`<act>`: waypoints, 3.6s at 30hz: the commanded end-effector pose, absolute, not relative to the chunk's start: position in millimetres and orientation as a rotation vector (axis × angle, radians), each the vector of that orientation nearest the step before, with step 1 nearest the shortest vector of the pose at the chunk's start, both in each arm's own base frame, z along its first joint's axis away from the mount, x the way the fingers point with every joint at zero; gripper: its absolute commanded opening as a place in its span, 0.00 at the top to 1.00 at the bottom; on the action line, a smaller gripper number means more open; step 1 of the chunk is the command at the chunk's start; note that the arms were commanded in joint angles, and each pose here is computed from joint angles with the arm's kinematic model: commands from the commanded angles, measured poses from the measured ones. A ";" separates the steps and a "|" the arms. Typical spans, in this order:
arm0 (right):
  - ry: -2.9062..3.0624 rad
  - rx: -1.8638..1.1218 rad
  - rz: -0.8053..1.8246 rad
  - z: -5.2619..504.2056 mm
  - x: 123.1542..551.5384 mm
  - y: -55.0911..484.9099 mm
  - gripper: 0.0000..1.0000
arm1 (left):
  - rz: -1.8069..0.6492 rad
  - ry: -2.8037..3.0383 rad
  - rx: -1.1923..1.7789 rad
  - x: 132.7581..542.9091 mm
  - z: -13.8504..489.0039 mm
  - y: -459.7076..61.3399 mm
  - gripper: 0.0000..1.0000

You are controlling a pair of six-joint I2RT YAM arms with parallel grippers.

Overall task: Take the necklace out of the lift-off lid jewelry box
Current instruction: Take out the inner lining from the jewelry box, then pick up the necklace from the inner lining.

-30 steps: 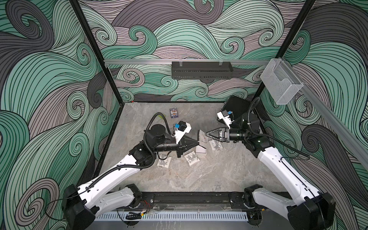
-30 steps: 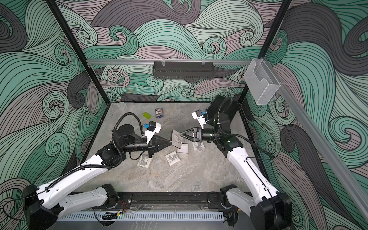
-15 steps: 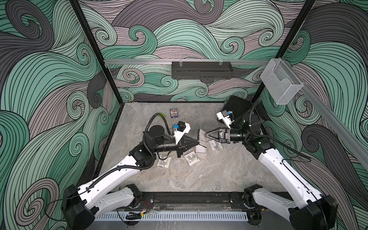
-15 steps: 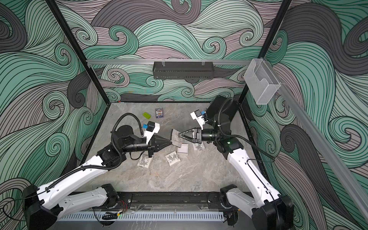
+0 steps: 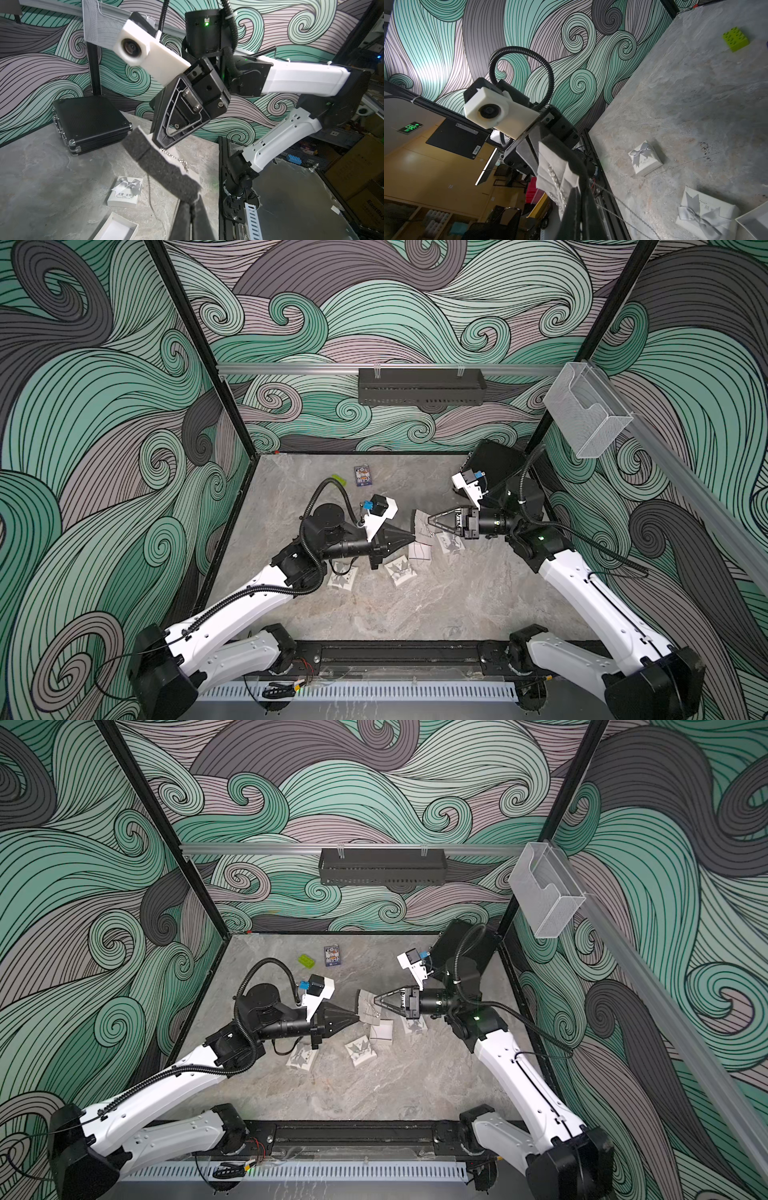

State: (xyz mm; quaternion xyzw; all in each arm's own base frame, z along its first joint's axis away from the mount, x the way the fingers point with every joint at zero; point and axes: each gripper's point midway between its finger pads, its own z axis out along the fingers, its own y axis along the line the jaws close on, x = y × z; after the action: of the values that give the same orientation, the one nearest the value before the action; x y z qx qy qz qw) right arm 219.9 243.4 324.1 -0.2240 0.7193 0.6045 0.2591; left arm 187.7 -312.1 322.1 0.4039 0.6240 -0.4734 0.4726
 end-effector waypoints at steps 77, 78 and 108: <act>2.231 -0.429 1.278 251.1 230.7 217.4 1.00 | -0.619 1.681 0.725 289.3 301.0 -265.4 1.00; 2.237 -0.415 1.258 248.6 233.8 215.9 1.00 | -0.617 1.682 0.728 288.6 301.0 -264.8 1.00; 2.444 -0.345 1.103 185.9 242.8 200.5 1.00 | -0.381 1.844 0.482 366.9 279.4 -198.6 1.00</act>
State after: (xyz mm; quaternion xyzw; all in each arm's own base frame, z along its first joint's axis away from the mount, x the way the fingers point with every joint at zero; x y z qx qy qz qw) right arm 252.5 200.8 193.3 -0.1158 0.8798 0.3958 0.2362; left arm 354.3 -203.5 265.6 0.2222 0.7871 -0.1535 0.5545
